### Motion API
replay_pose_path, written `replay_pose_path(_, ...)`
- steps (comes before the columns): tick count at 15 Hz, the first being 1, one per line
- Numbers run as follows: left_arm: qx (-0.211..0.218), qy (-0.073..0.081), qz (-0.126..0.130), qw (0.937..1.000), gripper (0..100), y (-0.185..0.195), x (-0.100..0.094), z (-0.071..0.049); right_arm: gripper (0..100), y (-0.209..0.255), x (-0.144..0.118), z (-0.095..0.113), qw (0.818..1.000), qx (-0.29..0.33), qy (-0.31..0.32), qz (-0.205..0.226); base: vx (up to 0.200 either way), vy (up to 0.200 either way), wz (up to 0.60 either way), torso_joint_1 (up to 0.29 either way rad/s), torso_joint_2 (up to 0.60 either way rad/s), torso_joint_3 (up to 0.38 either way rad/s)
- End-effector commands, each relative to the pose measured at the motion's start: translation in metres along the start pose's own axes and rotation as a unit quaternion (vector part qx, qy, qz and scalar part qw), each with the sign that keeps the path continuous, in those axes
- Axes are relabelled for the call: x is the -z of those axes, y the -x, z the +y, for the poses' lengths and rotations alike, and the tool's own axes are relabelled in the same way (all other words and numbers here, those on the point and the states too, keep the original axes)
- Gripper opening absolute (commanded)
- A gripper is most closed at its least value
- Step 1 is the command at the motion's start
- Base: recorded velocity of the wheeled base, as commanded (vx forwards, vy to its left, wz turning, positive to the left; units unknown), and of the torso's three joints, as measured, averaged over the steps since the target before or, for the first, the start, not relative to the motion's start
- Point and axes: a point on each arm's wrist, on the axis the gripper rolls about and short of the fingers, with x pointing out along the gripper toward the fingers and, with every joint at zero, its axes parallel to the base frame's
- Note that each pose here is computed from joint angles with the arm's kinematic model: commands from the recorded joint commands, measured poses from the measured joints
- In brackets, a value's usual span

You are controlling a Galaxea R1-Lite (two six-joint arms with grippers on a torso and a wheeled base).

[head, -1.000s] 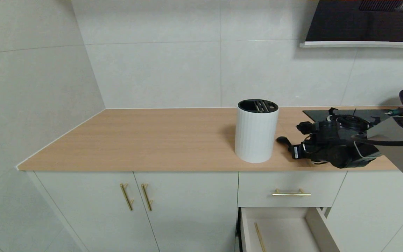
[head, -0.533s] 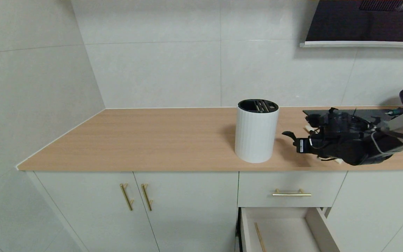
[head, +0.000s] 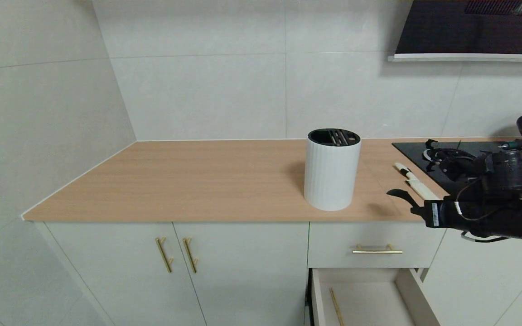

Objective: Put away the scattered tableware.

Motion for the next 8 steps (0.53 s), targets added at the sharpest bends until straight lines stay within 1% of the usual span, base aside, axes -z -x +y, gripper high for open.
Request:
replay_pose_path(1,0.000,0.000,0.000,1.0000,100,0.000,0.000,0.000,0,0.029,0.014,0.003,1.000,-0.002,0.002,-0.003,0.000,0.000,0.00,0.000,0.00,0.000)
replay_pose_path(2,0.000,0.000,0.000,1.0000,100,0.000,0.000,0.000,0,0.031,0.026,0.003,1.000,-0.001,0.001,0.014,0.000,0.000,0.00,0.000,0.00,0.000)
replay_pose_path(3,0.000,0.000,0.001,1.0000,100,0.000,0.000,0.000,0,0.031,0.030,0.002,1.000,-0.001,0.000,0.021,0.000,0.000,0.00,0.000,0.00,0.000)
replay_pose_path(5,0.000,0.000,0.000,1.0000,100,0.000,0.000,0.000,0,0.030,0.034,0.003,1.000,-0.002,0.003,0.029,0.000,0.000,0.00,0.000,0.00,0.000)
replay_pose_path(8,0.000,0.000,0.000,1.0000,100,0.000,0.000,0.000,0,0.027,0.039,0.010,0.999,-0.013,0.018,0.041,0.000,0.000,0.00,0.000,0.00,0.000)
